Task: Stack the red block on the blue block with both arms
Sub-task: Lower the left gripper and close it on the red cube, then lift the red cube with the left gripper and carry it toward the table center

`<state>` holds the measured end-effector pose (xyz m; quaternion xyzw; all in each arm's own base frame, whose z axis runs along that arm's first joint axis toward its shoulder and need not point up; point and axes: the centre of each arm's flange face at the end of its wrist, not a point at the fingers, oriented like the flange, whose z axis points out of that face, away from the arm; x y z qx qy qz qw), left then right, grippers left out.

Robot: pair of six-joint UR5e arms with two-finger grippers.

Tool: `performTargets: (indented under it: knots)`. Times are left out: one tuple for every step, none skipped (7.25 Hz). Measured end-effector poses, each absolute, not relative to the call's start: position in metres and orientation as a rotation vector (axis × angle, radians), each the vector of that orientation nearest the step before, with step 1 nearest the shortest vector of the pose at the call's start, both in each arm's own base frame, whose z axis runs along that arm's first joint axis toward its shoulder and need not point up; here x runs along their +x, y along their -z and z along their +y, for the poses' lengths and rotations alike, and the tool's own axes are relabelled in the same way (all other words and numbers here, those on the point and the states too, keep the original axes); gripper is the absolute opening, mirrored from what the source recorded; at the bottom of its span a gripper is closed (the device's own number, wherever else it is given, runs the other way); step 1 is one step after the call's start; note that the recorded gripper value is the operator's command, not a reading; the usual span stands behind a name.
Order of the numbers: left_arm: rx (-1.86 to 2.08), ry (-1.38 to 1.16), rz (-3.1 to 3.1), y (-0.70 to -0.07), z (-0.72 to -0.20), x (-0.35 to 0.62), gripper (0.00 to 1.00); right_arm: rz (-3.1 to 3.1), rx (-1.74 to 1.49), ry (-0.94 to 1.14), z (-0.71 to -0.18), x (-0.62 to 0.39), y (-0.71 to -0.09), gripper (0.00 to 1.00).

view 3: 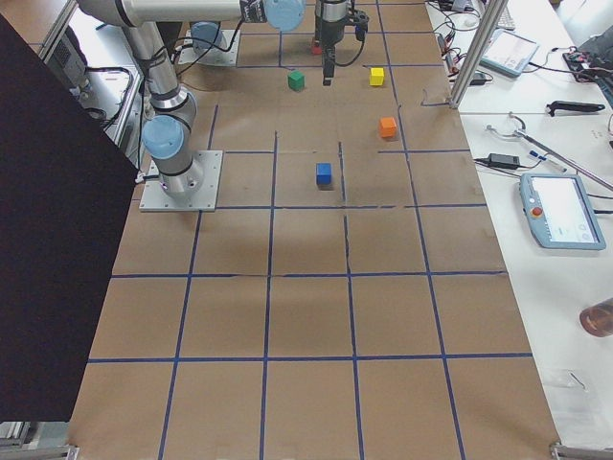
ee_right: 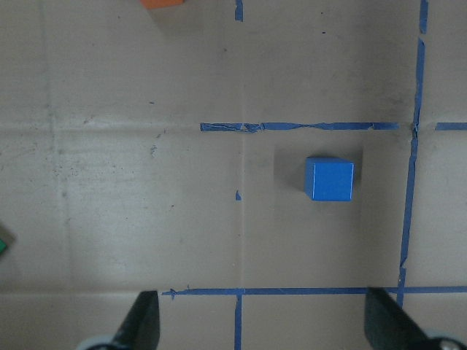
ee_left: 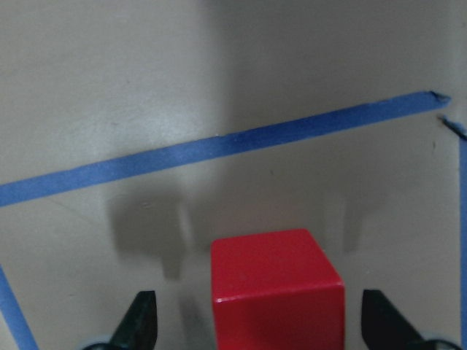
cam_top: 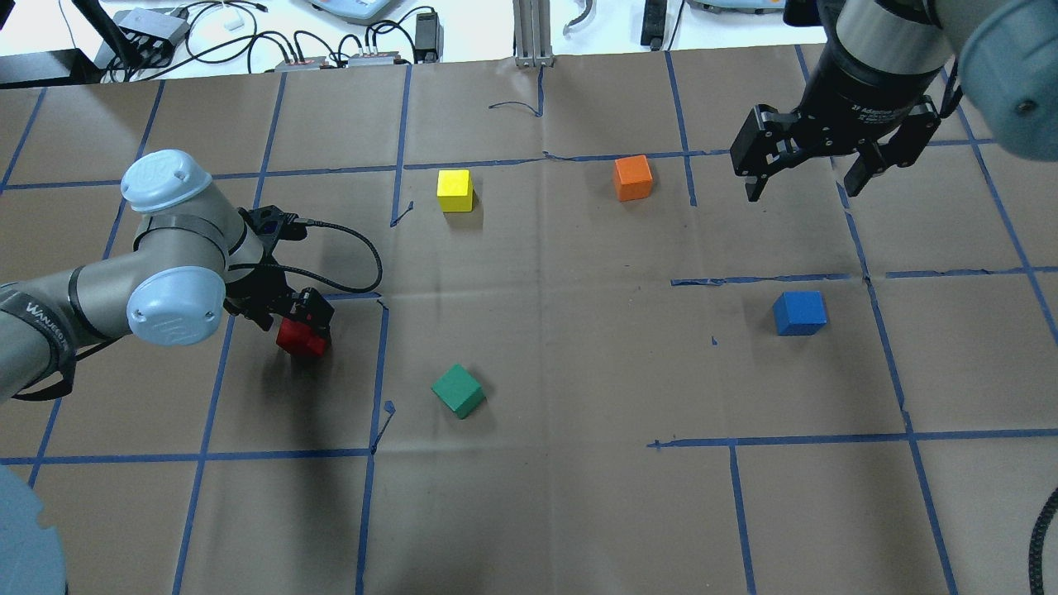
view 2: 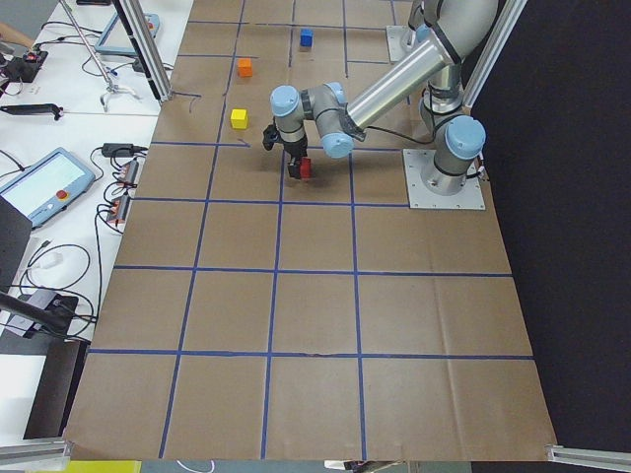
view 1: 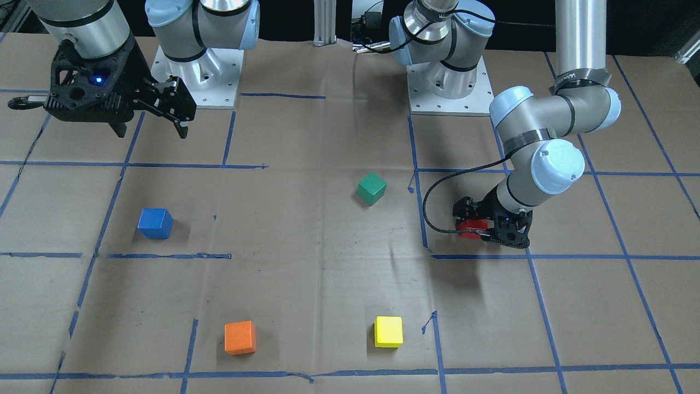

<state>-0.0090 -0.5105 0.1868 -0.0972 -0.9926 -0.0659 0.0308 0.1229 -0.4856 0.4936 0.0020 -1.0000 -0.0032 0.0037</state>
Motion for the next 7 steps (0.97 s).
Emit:
performTargets:
  knots:
    - [-0.291, 0.212, -3.057, -0.184, -0.51, -0.009, 0.88, -3.134, 0.006, 0.009, -0.486, 0.123, -0.494, 1.0]
    - [-0.287, 0.219, -3.055, -0.182, -0.508, -0.01, 0.7, -3.134, 0.005, 0.009, -0.486, 0.123, -0.494, 1.0]
    - [-0.286, 0.227, -3.053, -0.18, -0.507, -0.01, 0.44, -3.134, 0.005, 0.008, -0.486, 0.123, -0.494, 1.0]
    - [-0.287, 0.229, -3.053, -0.178, -0.506, -0.01, 0.17, -3.134, 0.006, 0.008, -0.486, 0.123, -0.494, 1.0]
    - [-0.288, 0.227, -3.053, -0.179, -0.506, -0.011, 0.14, -3.134, 0.006, 0.008, -0.486, 0.123, -0.494, 1.0]
    - [-0.281, 0.217, -3.057, -0.182, -0.508, -0.011, 0.14, -3.134, 0.007, 0.008, -0.486, 0.123, -0.494, 1.0]
    - [-0.253, 0.189, -3.06, -0.19, -0.511, -0.015, 0.14, -3.134, 0.006, 0.008, -0.486, 0.123, -0.494, 1.0]
